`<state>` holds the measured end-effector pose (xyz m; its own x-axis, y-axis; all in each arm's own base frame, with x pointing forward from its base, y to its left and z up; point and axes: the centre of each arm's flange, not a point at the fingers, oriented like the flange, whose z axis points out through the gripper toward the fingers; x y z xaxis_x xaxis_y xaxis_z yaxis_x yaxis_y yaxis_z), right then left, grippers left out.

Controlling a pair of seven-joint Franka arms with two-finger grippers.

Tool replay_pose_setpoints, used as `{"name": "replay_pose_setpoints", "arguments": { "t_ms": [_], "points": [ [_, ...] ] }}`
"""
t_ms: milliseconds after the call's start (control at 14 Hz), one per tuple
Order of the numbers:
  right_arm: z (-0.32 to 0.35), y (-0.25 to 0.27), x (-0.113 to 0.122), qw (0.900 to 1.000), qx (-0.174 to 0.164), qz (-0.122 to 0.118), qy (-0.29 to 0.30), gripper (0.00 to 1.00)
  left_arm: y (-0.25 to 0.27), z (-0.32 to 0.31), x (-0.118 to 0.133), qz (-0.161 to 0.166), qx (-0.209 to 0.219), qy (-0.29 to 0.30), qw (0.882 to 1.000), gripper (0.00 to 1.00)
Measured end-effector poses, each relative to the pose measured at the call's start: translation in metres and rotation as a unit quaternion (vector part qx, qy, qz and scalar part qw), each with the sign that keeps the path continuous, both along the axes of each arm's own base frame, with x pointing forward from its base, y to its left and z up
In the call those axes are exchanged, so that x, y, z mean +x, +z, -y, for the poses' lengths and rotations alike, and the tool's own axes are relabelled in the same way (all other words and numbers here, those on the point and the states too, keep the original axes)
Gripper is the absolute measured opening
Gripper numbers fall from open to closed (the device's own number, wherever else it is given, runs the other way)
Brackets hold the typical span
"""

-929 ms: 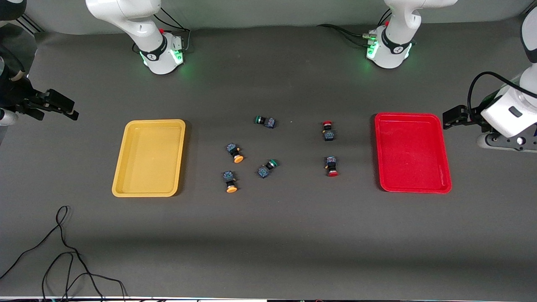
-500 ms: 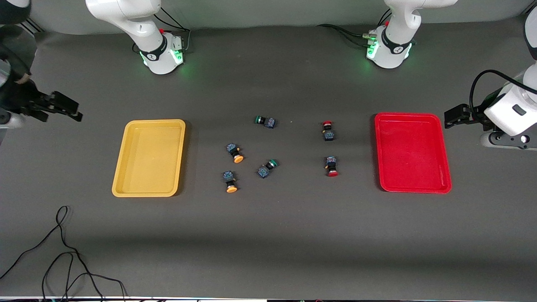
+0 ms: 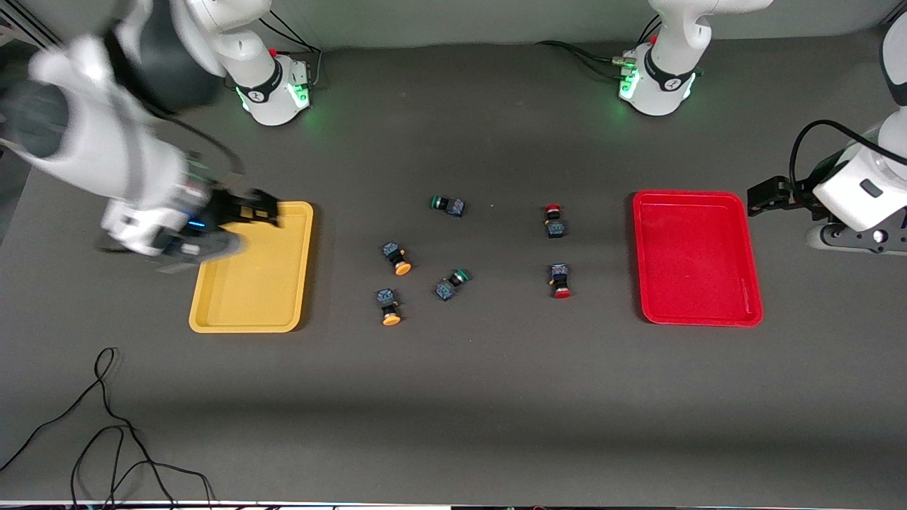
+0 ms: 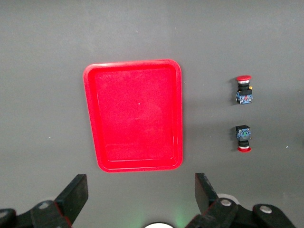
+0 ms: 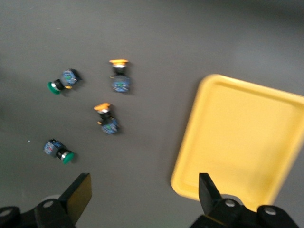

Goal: Place red and yellow buttons in trays
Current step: 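Reach the right gripper to a yellow button while the left gripper reaches a red button, then grasp the yellow button with the right gripper while the left gripper lowers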

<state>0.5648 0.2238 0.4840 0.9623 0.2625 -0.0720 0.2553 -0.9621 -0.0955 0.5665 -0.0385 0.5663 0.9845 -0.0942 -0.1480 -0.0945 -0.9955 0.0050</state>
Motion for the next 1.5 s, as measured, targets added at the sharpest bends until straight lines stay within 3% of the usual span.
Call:
{"name": "replay_pose_setpoints", "arguments": {
  "t_ms": [214, 357, 714, 929, 1000, 1357, 1500],
  "points": [
    [-0.083, -0.083, -0.018, 1.0, -0.005, 0.019, 0.019, 1.0, -0.023, 0.024, -0.006, -0.019, -0.028, -0.001, 0.999, 1.0],
    [-0.104, -0.137, -0.036, 0.999, -0.003, 0.039, 0.027, 1.0, -0.044, 0.07, -0.016, -0.003, -0.025, 0.023, 0.999, 1.0],
    [-0.099, -0.25, -0.079, 0.997, 0.013, 0.076, 0.022, 1.0, -0.088, 0.208, -0.086, 0.024, -0.011, 0.067, 0.997, 1.0],
    [-0.11, -0.301, -0.098, 0.996, 0.025, 0.086, 0.013, 1.0, -0.095, 0.243, -0.105, 0.03, -0.005, 0.076, 0.997, 1.0],
    [-0.113, -0.311, -0.101, 0.996, 0.026, 0.087, 0.013, 0.96, -0.101, 0.242, -0.106, 0.028, -0.003, 0.076, 0.997, 1.0],
    [-0.11, -0.314, -0.099, 0.996, 0.025, 0.087, -0.004, 0.44, -0.194, 0.244, -0.116, 0.033, -0.001, 0.076, 0.997, 1.0],
    [-0.106, -0.31, -0.097, 0.997, 0.018, 0.077, -0.007, 0.44, -0.245, 0.256, -0.122, 0.031, 0.003, 0.083, 0.996, 1.0]
  ]
}}
